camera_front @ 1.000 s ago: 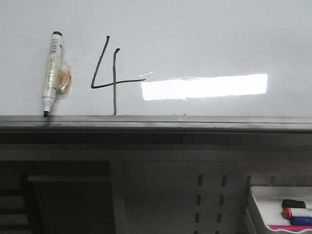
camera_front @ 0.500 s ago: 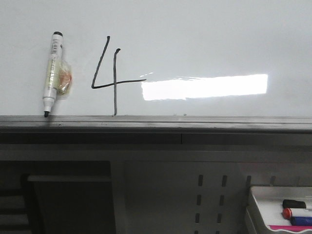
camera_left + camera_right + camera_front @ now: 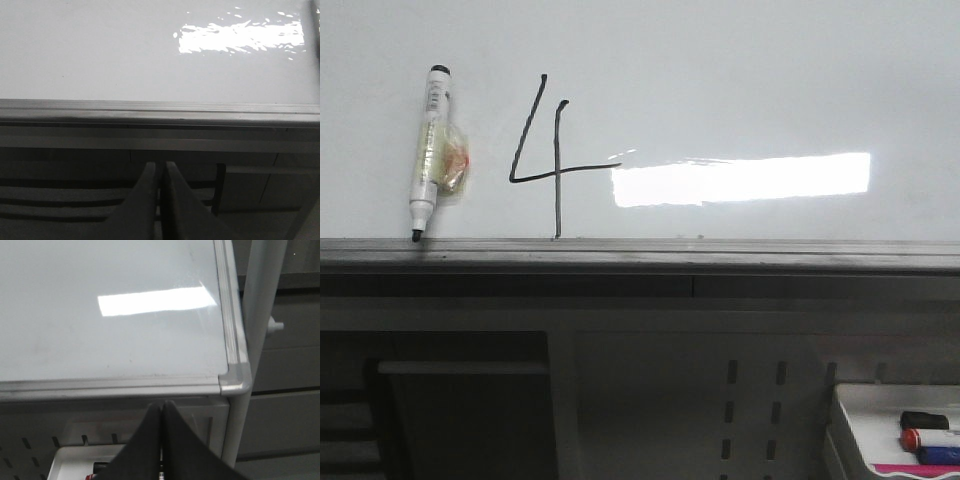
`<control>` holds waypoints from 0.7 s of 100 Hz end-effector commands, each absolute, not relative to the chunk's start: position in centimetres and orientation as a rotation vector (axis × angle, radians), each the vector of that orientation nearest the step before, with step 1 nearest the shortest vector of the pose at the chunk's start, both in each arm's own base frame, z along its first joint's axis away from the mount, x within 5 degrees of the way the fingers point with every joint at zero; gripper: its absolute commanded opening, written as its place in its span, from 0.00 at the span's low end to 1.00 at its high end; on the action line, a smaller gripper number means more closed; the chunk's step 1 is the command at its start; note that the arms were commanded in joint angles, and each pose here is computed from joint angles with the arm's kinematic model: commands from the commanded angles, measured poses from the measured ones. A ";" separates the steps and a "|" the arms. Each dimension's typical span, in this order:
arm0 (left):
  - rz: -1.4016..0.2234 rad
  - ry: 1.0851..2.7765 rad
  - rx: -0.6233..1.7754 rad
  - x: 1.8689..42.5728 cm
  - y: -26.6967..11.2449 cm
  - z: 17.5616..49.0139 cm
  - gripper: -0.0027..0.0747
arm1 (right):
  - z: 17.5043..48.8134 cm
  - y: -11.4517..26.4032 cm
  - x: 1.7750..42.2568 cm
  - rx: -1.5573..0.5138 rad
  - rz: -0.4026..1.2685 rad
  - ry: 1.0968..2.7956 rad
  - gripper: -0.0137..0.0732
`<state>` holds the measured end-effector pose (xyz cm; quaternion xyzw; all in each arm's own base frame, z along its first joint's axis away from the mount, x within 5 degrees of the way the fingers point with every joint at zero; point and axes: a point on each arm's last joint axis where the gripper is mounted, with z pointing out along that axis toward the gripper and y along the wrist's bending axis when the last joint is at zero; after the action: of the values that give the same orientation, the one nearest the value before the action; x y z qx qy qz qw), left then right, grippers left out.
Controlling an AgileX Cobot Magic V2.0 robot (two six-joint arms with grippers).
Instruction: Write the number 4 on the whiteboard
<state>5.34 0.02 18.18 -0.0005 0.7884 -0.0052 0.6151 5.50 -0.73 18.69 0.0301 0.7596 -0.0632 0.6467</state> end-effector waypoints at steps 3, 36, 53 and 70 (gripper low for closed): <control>-0.019 1.768 -0.006 5.4 0.0 17.7 0.01 | 18.1 -0.8 5.4 0.076 -0.148 1.725 0.08; -0.021 1.768 -0.007 5.4 0.0 17.7 0.01 | 17.4 -0.7 5.3 0.078 -0.141 1.807 0.08; -0.021 1.768 -0.007 5.4 0.0 17.7 0.01 | 17.4 -0.7 5.3 0.078 -0.141 1.807 0.08; -0.021 1.768 -0.007 5.4 0.0 17.7 0.01 | 17.4 -0.7 5.3 0.078 -0.141 1.807 0.08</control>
<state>5.34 0.03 18.18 -0.0008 0.7884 -0.0051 0.6151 5.32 -0.67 17.85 0.0314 0.7890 -0.0571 0.6110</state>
